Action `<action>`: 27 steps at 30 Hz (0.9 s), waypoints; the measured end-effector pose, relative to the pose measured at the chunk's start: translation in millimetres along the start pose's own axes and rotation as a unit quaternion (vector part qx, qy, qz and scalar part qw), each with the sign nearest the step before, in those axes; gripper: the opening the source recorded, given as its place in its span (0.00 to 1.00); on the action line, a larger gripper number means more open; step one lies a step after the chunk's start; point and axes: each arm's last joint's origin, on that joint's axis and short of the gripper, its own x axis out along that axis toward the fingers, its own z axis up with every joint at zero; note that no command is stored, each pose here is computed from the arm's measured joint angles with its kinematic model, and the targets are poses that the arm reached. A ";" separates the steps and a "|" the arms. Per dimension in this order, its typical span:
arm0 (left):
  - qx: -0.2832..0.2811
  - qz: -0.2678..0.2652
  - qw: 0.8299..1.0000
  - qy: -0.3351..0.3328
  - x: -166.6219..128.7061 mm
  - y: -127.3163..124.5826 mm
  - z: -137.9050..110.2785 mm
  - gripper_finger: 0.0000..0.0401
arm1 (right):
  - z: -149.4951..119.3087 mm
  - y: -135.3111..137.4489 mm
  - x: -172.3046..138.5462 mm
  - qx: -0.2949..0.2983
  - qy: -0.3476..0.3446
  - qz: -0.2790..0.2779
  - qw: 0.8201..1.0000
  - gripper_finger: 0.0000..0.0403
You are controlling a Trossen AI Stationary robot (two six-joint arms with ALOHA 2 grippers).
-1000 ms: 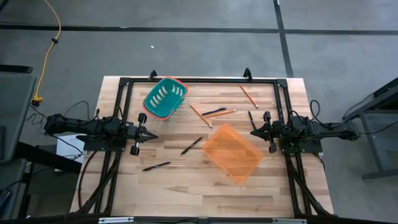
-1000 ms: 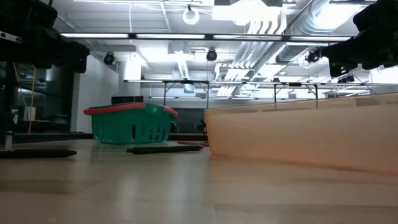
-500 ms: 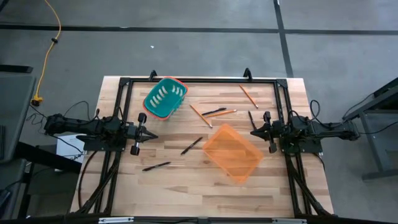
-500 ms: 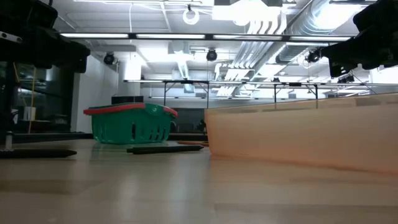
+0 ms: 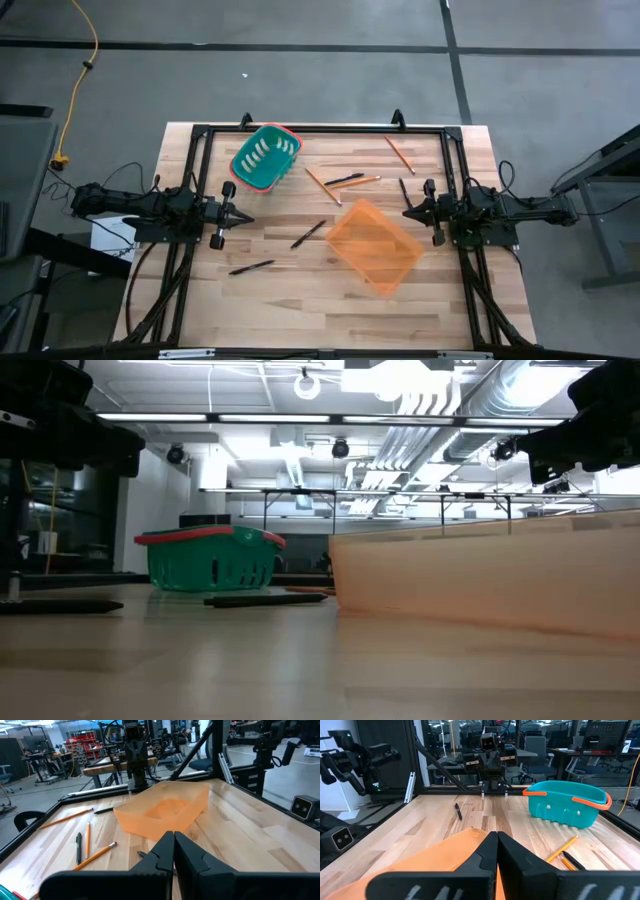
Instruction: Sort pens & pencils
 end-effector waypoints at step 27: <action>0.017 -0.017 0.999 -0.024 -0.1 -0.6 4.0 0.00 | 0.0 0.0 0.0 0.000 0.000 0.000 1.000 0.00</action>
